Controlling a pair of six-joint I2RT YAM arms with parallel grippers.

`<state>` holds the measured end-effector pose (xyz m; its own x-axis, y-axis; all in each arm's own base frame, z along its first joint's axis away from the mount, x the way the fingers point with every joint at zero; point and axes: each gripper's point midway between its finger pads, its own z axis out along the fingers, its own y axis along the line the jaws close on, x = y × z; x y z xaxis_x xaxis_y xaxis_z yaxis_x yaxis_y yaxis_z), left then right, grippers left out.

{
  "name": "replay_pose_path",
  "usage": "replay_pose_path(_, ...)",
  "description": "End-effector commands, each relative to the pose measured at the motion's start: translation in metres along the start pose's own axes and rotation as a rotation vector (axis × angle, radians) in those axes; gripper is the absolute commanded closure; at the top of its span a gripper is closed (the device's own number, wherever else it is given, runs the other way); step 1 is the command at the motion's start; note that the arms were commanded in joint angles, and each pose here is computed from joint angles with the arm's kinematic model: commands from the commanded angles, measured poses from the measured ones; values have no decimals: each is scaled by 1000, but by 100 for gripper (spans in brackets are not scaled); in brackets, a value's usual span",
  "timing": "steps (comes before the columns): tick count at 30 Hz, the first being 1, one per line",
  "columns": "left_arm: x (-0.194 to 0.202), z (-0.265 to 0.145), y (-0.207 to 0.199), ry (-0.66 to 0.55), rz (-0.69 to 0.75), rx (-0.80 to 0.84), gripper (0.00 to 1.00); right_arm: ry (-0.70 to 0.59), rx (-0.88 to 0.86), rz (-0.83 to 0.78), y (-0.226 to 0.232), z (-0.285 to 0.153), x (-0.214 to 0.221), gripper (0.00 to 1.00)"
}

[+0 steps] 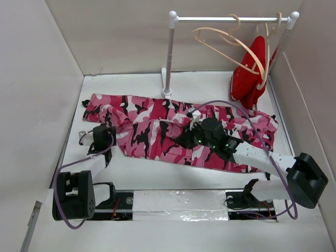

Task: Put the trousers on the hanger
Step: Flatten out the trousers at the center of the board.

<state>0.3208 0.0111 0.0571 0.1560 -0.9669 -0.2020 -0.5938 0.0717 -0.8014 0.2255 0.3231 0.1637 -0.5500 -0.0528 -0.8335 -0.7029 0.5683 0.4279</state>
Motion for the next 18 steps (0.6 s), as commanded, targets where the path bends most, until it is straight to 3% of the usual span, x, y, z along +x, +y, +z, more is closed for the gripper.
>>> replay_pose_path(1, -11, 6, -33, -54, 12, 83, 62, -53, -39, -37, 8, 0, -12, 82)
replay_pose_path(7, -20, 1, -49, -82, 97, 111, 99, -61, -21, -38, 3, -2, -13, 81)
replay_pose_path(14, -36, -51, -93, -118, 214, 239, 100, -91, 70, 9, -23, -9, -19, 76)
replay_pose_path(18, -56, -123, -135, -182, 231, 445, 100, -153, 194, 84, -58, -24, -30, 72)
